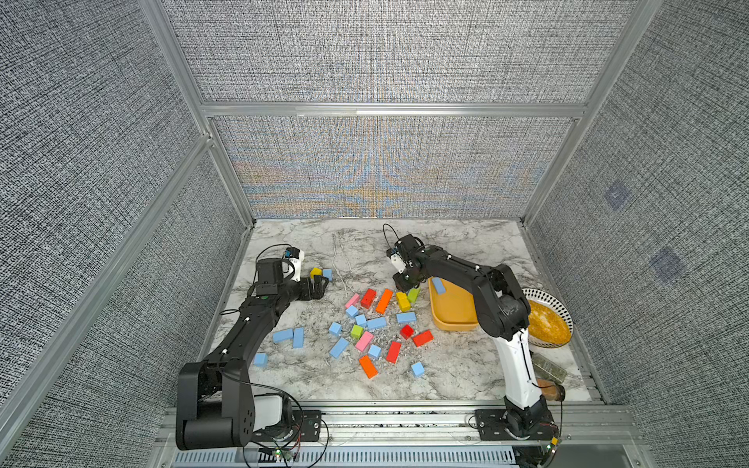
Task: Pick out the blue building blocks
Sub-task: Pick up the building block from the center of the board.
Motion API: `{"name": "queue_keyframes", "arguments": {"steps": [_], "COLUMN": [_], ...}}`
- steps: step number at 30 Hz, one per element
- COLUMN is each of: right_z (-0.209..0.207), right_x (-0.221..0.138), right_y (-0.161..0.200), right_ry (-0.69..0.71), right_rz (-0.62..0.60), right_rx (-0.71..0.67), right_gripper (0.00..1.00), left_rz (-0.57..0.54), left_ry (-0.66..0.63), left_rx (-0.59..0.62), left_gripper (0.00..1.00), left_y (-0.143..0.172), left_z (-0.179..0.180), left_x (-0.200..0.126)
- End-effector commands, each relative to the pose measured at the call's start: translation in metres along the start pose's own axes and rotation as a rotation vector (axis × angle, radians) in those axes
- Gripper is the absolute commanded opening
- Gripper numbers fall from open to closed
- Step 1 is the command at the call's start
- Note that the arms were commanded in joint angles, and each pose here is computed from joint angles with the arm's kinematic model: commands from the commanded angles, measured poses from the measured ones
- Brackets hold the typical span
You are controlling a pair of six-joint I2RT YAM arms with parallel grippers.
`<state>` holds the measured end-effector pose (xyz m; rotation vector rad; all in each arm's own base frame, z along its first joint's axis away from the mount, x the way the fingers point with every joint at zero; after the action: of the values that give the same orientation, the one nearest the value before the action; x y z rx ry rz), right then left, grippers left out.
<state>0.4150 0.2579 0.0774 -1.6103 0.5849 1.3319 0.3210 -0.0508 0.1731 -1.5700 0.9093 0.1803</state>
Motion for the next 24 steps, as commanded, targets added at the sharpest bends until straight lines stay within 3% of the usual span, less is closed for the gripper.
{"name": "queue_keyframes", "arguments": {"steps": [1,7,14,18,24], "right_z": [-0.003,0.000,-0.009,-0.035,-0.085], "right_x": [-0.001,-0.029,-0.093,-0.113,-0.109], "right_y": [0.008,-0.024,-0.045,-0.015,0.048], "right_ry": [0.016,0.001,0.008,0.028,0.085], "right_rz": [0.046,-0.086,-0.240,-0.234,-0.172], "right_rx": [0.009,0.060,0.145,0.257,0.439], "right_gripper": [0.35,0.26,0.24,0.24,0.24], "left_rz": [-0.019,-0.026,-0.028,-0.009,0.015], "left_ry": [0.026,0.074,0.153,0.209,0.266], "left_rx": [0.014,0.015,0.043,0.059,0.077], "left_gripper": [1.00,0.99,0.98,0.98,0.98], "left_y": [-0.003,-0.002,-0.004,-0.001,0.003], "left_z": [-0.002,-0.009,-0.030,-0.047,-0.064], "left_x": [0.001,0.002,0.005,0.011,0.017]}}
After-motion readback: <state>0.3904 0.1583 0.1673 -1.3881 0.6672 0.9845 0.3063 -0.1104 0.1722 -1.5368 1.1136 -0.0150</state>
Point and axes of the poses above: each gripper's point midway between its finger pads, its own x axis out along the fingers, its own z axis along the line the jaws close on, y = z × x, the point moved 6 cm from there along -x, back along the fingers, and after that the axes turned 8 degrees about x, right-handed, at the moved point
